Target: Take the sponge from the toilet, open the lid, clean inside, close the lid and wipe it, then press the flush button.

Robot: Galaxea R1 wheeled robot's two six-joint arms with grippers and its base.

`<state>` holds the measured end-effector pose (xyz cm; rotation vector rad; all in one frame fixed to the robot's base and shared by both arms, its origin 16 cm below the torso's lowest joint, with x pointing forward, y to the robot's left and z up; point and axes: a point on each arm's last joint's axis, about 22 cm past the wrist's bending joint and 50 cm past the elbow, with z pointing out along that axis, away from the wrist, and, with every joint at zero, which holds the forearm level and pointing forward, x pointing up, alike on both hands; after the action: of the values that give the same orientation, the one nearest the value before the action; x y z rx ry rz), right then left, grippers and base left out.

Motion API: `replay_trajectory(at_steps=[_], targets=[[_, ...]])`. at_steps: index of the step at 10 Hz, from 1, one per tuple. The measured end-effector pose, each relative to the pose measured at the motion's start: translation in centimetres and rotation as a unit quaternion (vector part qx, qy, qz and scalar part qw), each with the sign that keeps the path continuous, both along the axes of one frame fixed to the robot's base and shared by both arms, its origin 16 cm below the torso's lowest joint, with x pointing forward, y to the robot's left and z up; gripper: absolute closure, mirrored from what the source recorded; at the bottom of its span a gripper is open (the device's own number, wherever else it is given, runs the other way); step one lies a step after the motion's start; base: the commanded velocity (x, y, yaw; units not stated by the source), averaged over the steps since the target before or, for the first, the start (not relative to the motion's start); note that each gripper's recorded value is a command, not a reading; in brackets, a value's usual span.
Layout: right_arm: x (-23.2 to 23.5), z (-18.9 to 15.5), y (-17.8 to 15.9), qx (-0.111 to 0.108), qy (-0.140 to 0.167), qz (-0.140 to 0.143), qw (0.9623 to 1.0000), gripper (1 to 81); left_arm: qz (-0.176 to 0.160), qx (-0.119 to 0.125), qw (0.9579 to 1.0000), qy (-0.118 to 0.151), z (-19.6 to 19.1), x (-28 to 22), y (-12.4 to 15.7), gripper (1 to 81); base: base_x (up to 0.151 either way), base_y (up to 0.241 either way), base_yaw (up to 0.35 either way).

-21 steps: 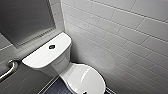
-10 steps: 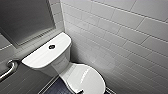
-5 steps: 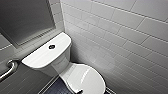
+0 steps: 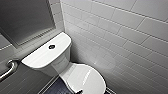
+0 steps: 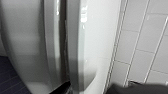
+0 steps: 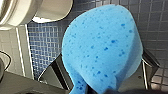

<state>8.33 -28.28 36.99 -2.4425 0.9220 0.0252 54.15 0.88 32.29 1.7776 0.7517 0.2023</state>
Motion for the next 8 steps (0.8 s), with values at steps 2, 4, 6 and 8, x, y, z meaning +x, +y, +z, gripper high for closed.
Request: replay_trajectory(at_steps=[2, 4, 6, 8], targets=[[0.0, -0.1, 0.2, 0.0, 0.0, 0.0, 1.0, 81.1, -0.006, -0.014, 0.9999, -0.002, 1.2, -0.1, 0.1, 1.0, 0.0, 0.0, 0.0], [0.0, -0.6, 0.9, 0.002, -0.001, -0.001, 1.0, 81.1, -0.01, -0.028, 0.9996, -0.004, 2.5, 0.0, 0.2, 1.0, 0.0, 0.0, 0.0], [-0.1, -1.0, 0.5, -0.004, -0.001, 0.001, 1.0, 81.1, -0.013, -0.039, 0.9992, -0.005, 3.5, -0.1, 0.4, 1.0, 0.0, 0.0, 0.0], [0.2, -1.2, 0.5, -0.005, -0.005, 0.001, 1.0, 81.1, -0.015, -0.041, 0.999, -0.01, 4.4, 0.2, 0.7, 1.0, 0.0, 0.0, 0.0]])
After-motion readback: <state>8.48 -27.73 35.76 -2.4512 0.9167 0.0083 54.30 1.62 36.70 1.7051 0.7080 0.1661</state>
